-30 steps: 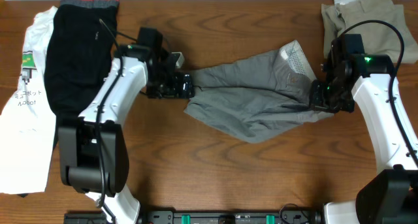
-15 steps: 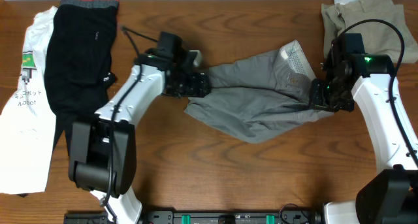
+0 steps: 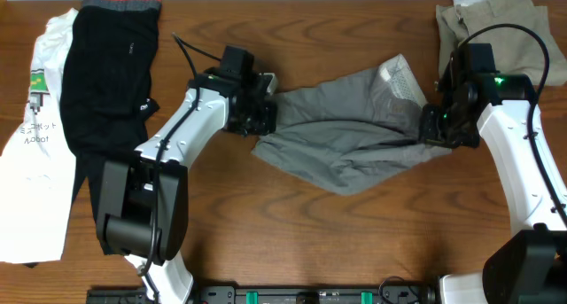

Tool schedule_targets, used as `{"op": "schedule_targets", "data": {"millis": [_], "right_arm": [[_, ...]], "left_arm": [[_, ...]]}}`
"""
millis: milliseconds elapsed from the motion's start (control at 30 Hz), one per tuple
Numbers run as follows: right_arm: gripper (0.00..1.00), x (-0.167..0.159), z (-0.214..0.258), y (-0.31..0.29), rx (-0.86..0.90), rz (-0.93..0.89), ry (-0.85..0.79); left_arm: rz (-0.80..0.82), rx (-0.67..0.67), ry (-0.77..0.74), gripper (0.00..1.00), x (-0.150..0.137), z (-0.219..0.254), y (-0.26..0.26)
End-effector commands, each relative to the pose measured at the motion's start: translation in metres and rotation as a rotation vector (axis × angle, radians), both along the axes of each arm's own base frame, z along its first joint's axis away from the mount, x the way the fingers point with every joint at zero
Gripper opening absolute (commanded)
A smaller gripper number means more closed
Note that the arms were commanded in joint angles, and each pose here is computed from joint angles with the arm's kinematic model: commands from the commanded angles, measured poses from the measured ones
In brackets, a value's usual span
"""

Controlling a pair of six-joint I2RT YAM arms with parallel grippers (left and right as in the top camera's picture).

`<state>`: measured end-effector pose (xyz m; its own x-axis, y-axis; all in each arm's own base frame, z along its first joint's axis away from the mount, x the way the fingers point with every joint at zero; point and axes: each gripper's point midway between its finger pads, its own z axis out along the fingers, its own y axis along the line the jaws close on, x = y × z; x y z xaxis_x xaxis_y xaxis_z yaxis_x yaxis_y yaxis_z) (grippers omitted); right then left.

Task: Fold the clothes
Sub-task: 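Grasp the left side of the shorts with the left gripper, then lift the shorts with both grippers and stretch them apart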

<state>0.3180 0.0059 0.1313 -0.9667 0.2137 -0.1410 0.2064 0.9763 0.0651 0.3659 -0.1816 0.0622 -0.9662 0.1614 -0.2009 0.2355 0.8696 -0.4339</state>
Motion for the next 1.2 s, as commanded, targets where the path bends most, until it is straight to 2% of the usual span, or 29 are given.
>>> {"op": "schedule_targets", "data": {"millis": [0,167,267,367,500,700,833,1000,1167], "right_arm": [[0.01,0.013,0.009,0.000,0.007,0.023,-0.077],[0.01,0.063,0.037,0.017,0.082,0.127,-0.304],[0.01,0.092,0.082,0.019,0.107,0.142,-0.460],[0.01,0.111,0.142,0.016,0.102,0.168,-0.606],[0.01,0.113,0.209,0.014,0.064,0.212,-0.733],[0.01,0.096,0.265,0.014,0.028,0.249,-0.812],[0.01,0.097,0.279,0.014,0.022,0.250,-0.856],[0.01,0.120,0.279,0.014,0.015,0.253,-0.895],[0.01,0.166,0.272,0.010,-0.001,0.250,-0.963]], "left_arm": [[0.060,0.023,-0.104,0.06,0.026,0.044,0.017],[0.166,0.125,-0.338,0.06,0.061,0.129,0.055],[0.234,0.127,-0.520,0.06,0.075,0.200,0.072],[0.279,0.101,-0.676,0.06,0.076,0.266,0.083],[0.293,0.070,-0.801,0.06,0.060,0.320,0.087],[0.306,0.043,-0.912,0.06,0.028,0.366,0.093],[0.383,0.098,-0.993,0.06,0.028,0.385,0.111],[0.382,0.172,-1.035,0.06,0.057,0.380,0.116],[0.407,0.212,-1.082,0.06,0.111,0.364,0.123]]}}
